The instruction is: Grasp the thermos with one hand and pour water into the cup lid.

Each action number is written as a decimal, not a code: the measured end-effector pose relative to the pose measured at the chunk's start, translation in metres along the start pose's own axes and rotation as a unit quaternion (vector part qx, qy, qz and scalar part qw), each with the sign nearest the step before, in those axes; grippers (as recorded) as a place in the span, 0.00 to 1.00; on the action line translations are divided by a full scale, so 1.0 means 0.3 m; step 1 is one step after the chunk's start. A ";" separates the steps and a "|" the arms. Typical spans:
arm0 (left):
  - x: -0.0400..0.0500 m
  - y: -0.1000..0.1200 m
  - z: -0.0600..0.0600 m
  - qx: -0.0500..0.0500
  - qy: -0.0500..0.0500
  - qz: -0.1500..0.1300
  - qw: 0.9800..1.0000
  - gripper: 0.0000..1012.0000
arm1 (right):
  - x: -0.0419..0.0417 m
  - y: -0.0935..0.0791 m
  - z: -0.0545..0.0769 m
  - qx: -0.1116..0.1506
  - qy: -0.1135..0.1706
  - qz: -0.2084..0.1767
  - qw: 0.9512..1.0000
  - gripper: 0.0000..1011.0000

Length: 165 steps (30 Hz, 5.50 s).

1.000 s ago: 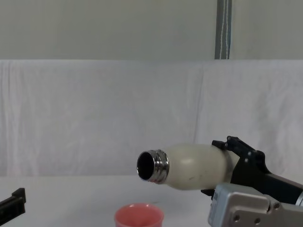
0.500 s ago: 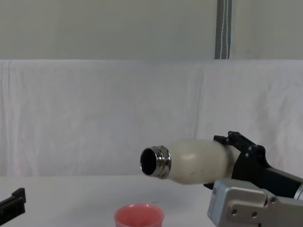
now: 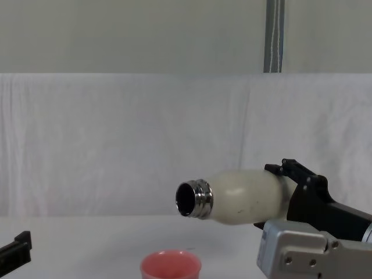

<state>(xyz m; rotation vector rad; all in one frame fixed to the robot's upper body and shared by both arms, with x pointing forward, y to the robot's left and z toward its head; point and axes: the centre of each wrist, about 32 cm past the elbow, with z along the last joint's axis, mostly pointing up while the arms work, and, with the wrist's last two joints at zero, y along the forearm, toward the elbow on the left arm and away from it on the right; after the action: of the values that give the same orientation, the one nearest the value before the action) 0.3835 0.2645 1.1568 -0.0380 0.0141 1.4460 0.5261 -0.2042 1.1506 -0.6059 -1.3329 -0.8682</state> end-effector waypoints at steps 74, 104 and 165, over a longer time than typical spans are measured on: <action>0.000 0.000 0.000 0.000 0.000 0.000 1.000 0.99 | 0.008 -0.005 -0.018 -0.003 -0.019 0.002 1.000 0.94; 0.000 0.000 0.000 0.000 0.000 0.000 1.000 0.99 | 0.009 0.001 -0.024 -0.003 -0.020 0.004 1.000 0.94; 0.000 0.000 0.000 0.000 0.000 0.000 1.000 0.99 | 0.055 -0.034 0.054 0.000 0.058 0.035 0.998 0.94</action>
<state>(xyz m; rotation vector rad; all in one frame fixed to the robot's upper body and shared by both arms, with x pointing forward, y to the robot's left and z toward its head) 0.3835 0.2645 1.1568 -0.0380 0.0140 1.4460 0.5086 -0.2000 1.1684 -0.5897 -1.2002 -0.8339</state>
